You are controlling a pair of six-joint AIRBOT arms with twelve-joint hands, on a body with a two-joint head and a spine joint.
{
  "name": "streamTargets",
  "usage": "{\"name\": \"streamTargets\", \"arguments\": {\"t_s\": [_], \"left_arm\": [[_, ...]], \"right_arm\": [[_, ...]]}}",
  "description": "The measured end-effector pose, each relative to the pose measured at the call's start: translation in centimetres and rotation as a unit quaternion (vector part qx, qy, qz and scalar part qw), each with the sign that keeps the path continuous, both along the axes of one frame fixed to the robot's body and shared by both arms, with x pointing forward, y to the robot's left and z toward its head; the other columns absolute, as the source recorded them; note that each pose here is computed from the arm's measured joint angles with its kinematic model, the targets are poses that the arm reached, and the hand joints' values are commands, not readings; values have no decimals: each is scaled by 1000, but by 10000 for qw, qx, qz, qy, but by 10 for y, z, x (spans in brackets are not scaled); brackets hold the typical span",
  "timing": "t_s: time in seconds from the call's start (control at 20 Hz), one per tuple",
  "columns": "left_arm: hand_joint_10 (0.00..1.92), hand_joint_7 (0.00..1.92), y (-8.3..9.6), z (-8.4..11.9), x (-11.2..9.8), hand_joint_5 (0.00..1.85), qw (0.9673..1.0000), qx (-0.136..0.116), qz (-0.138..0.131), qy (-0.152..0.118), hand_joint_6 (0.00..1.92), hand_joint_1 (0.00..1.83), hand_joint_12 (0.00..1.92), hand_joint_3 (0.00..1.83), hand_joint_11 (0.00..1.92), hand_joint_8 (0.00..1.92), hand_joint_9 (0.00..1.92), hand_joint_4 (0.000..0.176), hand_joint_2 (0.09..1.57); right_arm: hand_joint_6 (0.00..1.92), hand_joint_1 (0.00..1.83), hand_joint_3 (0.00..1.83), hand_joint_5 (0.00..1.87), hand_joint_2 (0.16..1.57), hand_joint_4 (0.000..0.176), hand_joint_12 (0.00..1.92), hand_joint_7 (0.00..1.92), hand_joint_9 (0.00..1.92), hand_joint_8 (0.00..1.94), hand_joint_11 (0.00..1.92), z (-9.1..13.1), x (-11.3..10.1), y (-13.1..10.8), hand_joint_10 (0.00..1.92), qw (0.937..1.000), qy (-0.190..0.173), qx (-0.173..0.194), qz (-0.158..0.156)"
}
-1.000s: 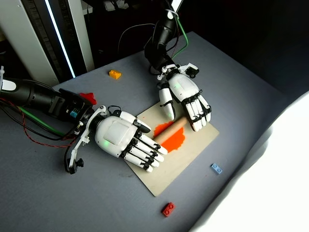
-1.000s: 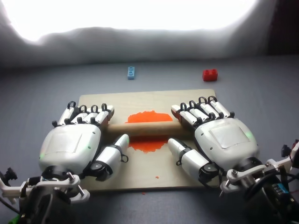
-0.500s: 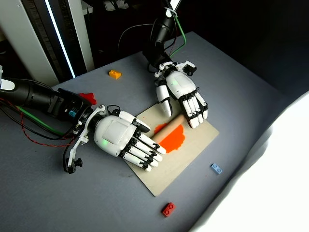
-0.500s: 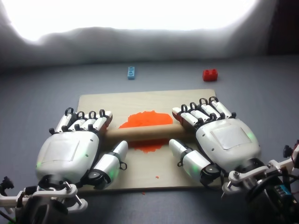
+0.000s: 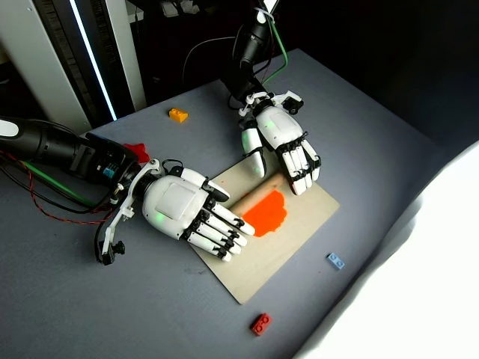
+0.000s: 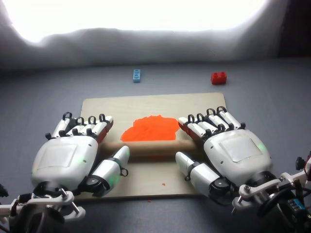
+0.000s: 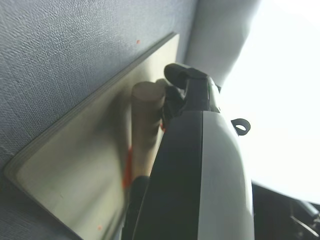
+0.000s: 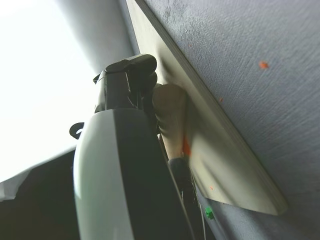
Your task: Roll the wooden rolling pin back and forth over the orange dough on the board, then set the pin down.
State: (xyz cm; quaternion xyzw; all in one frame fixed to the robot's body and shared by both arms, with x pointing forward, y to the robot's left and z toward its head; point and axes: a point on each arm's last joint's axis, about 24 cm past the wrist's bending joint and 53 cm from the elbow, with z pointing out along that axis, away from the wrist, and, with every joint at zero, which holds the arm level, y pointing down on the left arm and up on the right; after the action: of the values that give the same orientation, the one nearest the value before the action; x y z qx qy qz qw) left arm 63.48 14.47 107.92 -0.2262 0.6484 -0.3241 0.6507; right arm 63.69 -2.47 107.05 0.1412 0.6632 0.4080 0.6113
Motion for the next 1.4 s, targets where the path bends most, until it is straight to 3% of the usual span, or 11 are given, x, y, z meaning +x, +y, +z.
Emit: {"name": "streamTargets", "arguments": {"t_s": [0.45,1.4], "left_arm": [[6,403,-1,-3,-7,322,9999,-34,-53,97,2,0,696,0,0,4,352,0,1454],[7,408,1,-2,-10,330,9997,-154,-68,160,5,0,739,0,0,3,354,0,1463]], "right_arm": [[33,0,0,325,1455,0,1009,415,111,8,0,1,-6,-1,665,10000,-11,-36,37],[40,0,0,338,1439,0,1076,417,129,4,0,-1,-14,-2,648,9999,-9,-88,100]]}}
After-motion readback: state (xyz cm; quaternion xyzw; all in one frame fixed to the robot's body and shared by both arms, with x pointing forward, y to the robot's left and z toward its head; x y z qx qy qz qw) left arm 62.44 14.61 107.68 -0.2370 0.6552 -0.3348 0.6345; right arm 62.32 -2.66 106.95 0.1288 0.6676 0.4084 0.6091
